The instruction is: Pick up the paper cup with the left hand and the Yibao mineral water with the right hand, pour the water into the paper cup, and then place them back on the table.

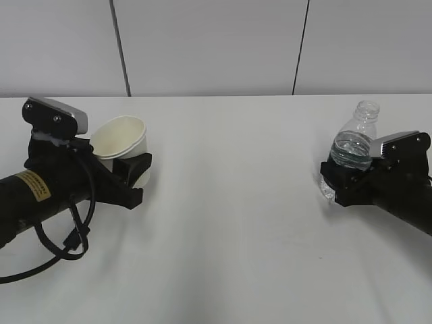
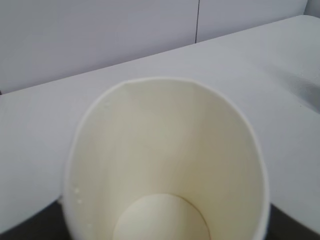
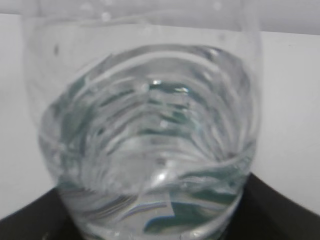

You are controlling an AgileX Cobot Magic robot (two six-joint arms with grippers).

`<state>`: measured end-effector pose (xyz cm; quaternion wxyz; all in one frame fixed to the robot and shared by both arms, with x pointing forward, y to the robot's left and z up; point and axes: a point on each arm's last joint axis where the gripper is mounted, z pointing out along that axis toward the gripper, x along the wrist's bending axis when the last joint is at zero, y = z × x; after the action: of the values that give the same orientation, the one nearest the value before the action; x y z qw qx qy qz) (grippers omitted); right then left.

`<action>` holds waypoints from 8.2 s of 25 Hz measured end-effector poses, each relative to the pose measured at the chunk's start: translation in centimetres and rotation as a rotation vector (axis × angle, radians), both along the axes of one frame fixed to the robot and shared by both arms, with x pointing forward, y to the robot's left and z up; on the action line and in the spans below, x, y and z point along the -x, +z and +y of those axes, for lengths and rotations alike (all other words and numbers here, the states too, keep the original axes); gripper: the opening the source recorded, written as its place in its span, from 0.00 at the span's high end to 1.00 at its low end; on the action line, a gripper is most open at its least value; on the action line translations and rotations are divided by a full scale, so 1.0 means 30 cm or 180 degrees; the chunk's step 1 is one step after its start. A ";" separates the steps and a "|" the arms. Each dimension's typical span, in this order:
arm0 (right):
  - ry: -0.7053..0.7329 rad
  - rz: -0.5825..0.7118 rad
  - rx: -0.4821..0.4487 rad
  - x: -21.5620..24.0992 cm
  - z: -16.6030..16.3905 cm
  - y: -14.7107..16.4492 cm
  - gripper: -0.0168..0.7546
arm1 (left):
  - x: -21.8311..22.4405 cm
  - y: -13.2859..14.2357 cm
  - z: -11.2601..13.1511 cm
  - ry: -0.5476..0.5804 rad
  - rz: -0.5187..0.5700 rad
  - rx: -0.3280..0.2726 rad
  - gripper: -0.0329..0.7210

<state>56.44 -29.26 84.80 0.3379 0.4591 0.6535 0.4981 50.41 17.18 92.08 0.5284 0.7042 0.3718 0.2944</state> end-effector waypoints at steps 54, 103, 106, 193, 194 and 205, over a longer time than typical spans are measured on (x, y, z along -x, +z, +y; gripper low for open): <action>0.1604 -0.0550 0.0638 -0.202 0.622 0.240 0.39 | 0.071 -0.027 -0.095 -0.0666 0.0342 -0.0054 0.41; 0.2029 -0.2374 0.2987 -0.215 0.628 0.273 0.39 | 0.087 -0.040 -0.102 -0.0891 0.0387 -0.0255 0.41; 0.1989 -0.2458 0.3064 -0.217 0.627 0.278 0.39 | 0.089 -0.040 -0.103 -0.0922 0.0379 -0.0269 0.41; 0.1918 -0.3032 0.4040 -0.226 0.619 0.289 0.39 | 0.099 -0.047 -0.108 -0.1074 0.0389 -0.0391 0.41; 0.1918 -0.3032 0.4040 -0.226 0.619 0.289 0.39 | 0.099 -0.047 -0.108 -0.1074 0.0389 -0.0391 0.41; 0.1916 -0.3045 0.4051 -0.226 0.620 0.290 0.39 | 0.099 -0.048 -0.107 -0.1072 0.0394 -0.0396 0.41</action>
<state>63.23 -10.67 93.48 0.6245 -0.2715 0.6901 0.2448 47.43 13.97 90.65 0.5017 0.8046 0.2614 0.1803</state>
